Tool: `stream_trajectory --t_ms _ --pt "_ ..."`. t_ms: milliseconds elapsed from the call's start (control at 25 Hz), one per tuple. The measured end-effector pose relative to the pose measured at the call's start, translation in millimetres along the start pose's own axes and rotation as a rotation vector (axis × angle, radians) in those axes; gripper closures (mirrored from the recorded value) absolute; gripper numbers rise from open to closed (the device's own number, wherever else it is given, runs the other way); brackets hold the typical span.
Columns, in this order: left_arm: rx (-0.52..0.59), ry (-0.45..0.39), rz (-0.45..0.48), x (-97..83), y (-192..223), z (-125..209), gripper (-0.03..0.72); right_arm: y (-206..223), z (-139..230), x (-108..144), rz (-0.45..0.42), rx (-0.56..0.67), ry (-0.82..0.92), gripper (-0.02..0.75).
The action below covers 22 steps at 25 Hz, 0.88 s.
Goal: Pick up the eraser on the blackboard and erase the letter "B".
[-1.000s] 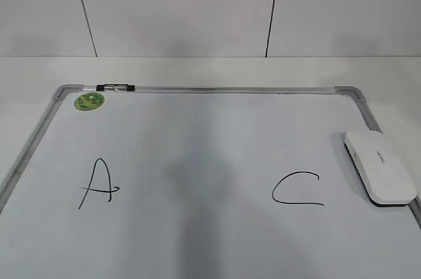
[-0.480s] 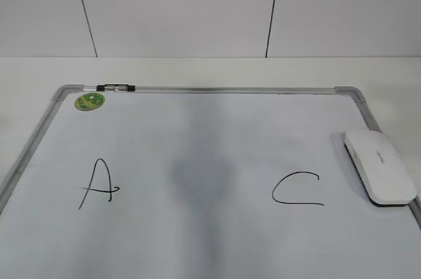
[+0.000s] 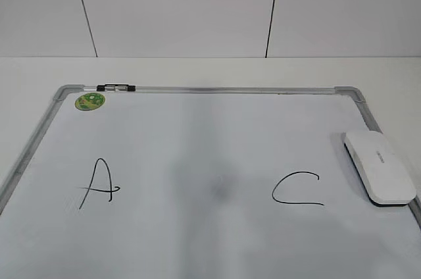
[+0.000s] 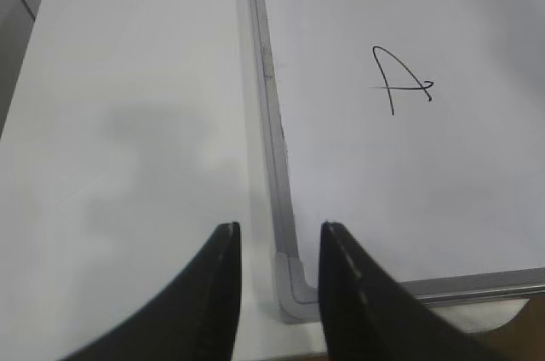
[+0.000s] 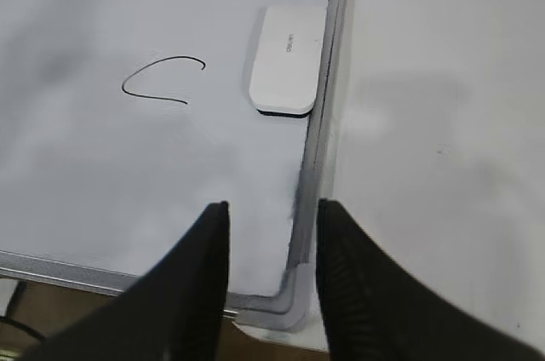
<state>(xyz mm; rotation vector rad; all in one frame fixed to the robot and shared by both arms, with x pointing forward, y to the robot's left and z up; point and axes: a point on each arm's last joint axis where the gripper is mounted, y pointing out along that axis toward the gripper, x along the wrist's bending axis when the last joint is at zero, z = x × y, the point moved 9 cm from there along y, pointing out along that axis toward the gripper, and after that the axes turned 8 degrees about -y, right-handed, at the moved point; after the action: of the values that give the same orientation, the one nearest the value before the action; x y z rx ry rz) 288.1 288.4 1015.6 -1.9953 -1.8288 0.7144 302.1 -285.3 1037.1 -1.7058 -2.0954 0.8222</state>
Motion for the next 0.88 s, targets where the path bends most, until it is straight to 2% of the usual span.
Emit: stream_trajectory --t_ms 120,280,480,880 --pt "0.018 -0.002 -0.001 1.0 7 8 0.454 4 20 0 0.025 -0.029 -0.022 0.458" --pt "-0.029 0.001 0.004 0.5 11 0 0.453 14 40 -2 0.052 -0.036 -0.034 0.458" --pt "-0.081 -0.001 0.009 0.3 18 -7 0.453 19 37 -8 0.088 -0.061 -0.046 0.458" --pt "-0.084 0.0 0.009 0.3 19 -7 0.453 25 35 -11 0.105 -0.079 -0.049 0.459"
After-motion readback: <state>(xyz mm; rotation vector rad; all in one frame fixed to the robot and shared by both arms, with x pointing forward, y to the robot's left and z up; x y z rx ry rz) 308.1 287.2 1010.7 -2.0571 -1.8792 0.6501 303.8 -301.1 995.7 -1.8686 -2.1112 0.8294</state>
